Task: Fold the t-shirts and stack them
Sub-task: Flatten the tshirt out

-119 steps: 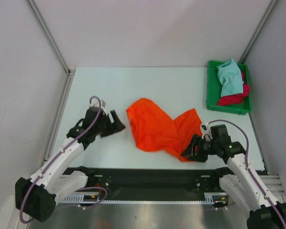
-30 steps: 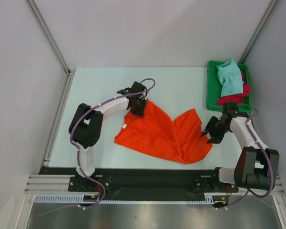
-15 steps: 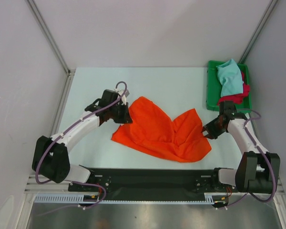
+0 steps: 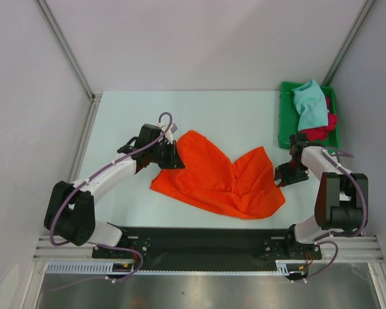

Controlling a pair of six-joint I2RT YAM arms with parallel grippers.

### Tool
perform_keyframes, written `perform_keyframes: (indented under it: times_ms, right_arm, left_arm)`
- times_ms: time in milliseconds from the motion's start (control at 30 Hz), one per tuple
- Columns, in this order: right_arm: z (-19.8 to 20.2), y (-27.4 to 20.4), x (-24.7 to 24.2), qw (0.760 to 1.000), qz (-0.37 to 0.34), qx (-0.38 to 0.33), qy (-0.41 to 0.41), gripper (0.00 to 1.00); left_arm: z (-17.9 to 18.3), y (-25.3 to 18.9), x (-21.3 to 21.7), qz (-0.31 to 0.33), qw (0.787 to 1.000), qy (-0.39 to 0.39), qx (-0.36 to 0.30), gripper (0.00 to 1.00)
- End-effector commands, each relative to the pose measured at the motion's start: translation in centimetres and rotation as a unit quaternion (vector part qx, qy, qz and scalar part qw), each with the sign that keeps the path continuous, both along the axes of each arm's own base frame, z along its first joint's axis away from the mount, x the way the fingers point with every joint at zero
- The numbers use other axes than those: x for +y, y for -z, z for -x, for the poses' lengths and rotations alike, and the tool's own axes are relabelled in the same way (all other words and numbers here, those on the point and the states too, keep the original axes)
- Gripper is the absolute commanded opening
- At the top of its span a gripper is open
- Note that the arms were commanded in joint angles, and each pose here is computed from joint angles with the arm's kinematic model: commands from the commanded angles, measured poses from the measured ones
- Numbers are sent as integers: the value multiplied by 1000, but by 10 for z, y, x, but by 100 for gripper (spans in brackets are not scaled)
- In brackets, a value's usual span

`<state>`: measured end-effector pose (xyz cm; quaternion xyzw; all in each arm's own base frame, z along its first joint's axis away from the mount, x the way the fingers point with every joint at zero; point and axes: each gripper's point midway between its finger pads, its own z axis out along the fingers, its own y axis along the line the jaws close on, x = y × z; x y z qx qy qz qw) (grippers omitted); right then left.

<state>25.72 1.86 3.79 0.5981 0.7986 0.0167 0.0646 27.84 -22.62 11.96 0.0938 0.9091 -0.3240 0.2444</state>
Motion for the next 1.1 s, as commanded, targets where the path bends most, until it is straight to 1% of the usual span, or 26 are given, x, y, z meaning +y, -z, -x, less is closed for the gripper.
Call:
perform_keyframes:
  times_ms: [0,300,333,400,533,600,633,667,733,867,967,1000,1033,1067]
  right_arm:
    - [-3,1,-5,999,25,13,21,38]
    - [-2,13,2,999,26,35,25,36]
    - [2,16,2,998,26,41,28,32]
    - [7,21,4,998,22,54,35,28]
    - [11,24,5,997,19,61,39,27]
    - [13,23,3,997,25,60,38,24]
    - [14,22,1,997,28,58,38,21]
    - [15,22,1,997,28,57,36,10]
    - [17,22,1,997,29,57,32,1]
    - [3,-6,-3,999,41,14,24,0]
    - [-29,-36,13,998,32,-55,6,0]
    - [-45,-47,18,996,26,-88,1,0]
    - [-65,-69,25,992,25,-125,-10,0]
    - [-74,-78,27,990,24,-137,-14,0]
  left_arm:
    - [-3,-16,-4,12,999,13,-34,0]
    - [-3,-25,1,-2,999,20,-48,0]
    - [-3,-24,2,-5,999,22,-47,0]
    - [-6,-29,2,-3,998,23,-50,0]
    - [-8,-36,1,1,998,28,-54,0]
    - [-9,-36,2,0,998,26,-54,0]
    - [-9,-37,2,1,998,26,-55,0]
    - [-8,-37,1,2,998,28,-55,0]
    - [-8,-39,2,1,998,28,-55,0]
    - [-11,-53,7,0,998,16,-68,0]
    - [-23,-74,20,-14,995,-25,-96,0]
    - [-31,-88,25,-11,993,-45,-109,0]
    - [-37,-96,31,-17,990,-64,-121,0]
    - [-41,-108,38,-16,988,-78,-132,0]
